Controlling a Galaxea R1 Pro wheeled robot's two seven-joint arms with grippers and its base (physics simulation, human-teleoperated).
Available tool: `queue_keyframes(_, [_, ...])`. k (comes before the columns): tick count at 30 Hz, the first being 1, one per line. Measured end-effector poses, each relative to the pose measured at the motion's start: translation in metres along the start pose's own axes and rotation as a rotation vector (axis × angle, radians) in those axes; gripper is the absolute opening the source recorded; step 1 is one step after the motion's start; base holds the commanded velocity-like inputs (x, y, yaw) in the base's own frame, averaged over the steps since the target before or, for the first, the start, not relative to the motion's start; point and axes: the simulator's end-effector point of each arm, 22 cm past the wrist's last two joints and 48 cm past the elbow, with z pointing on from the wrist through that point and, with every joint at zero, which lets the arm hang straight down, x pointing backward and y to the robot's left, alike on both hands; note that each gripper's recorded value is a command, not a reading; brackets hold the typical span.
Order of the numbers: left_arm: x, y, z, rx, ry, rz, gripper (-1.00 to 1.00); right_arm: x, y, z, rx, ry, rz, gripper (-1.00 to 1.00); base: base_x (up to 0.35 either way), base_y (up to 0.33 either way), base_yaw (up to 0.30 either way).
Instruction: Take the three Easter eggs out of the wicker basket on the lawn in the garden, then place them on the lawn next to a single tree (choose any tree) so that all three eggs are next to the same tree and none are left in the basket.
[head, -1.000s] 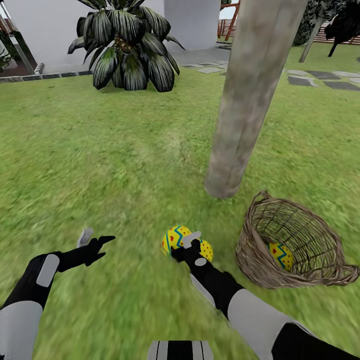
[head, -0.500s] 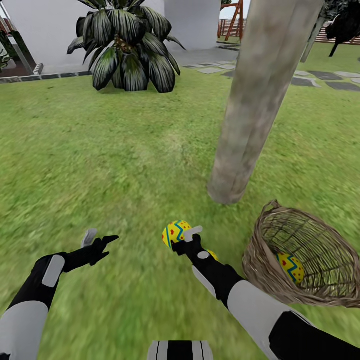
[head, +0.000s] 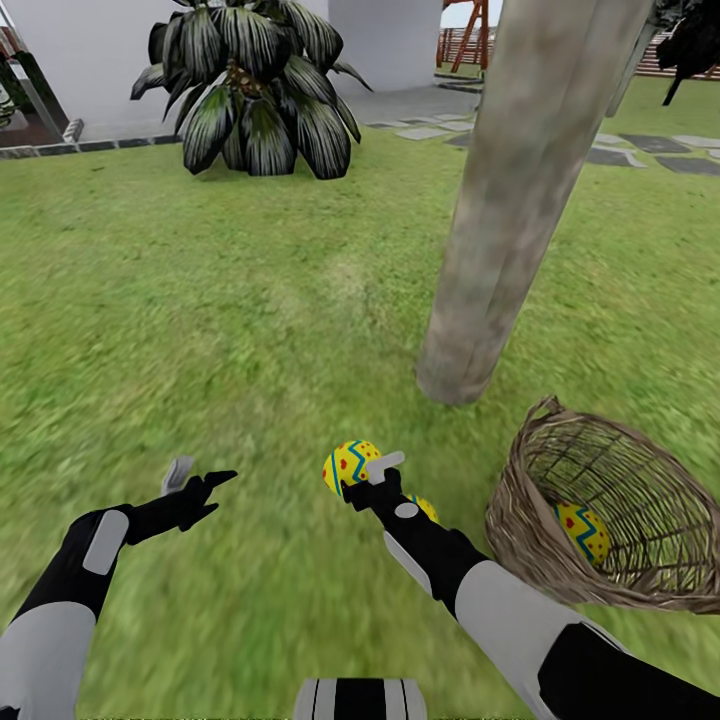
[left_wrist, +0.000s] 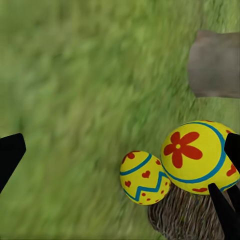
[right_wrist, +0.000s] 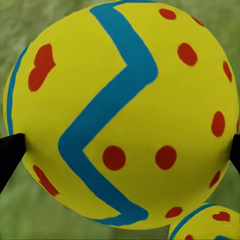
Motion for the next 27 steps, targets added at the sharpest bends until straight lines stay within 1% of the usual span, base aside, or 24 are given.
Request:
queue_keyframes(4, [0.0012,0.003,0.0015,-0.004,0.003,-0.003,1.0,0.0038,0.0007,0.0015,-0.003,0.006,0.002,-1.0,0.0,0.0,0.0])
queue_keyframes(7, [0.0024,0.0052,0.0029,-0.006,0.006,-0.006,1.0,0.0065,0.006,0.0025,-0.027,0.01,0.004,-1.0,0.0,0.0,0.0])
queue_keyframes(22, [0.0046,0.0072,0.005,-0.008,0.01,-0.01,1.0,0.0106,0.0062,0.0038,-0.03,0.017,0.008,-1.0,0.0,0.0,0.0])
queue_keyframes(27, [0.0045,0.0074,0.0049,-0.009,0.01,-0.009,1.0,0.0105,0.009,0.0036,-0.042,0.015,0.007,-1.0,0.0,0.0,0.0])
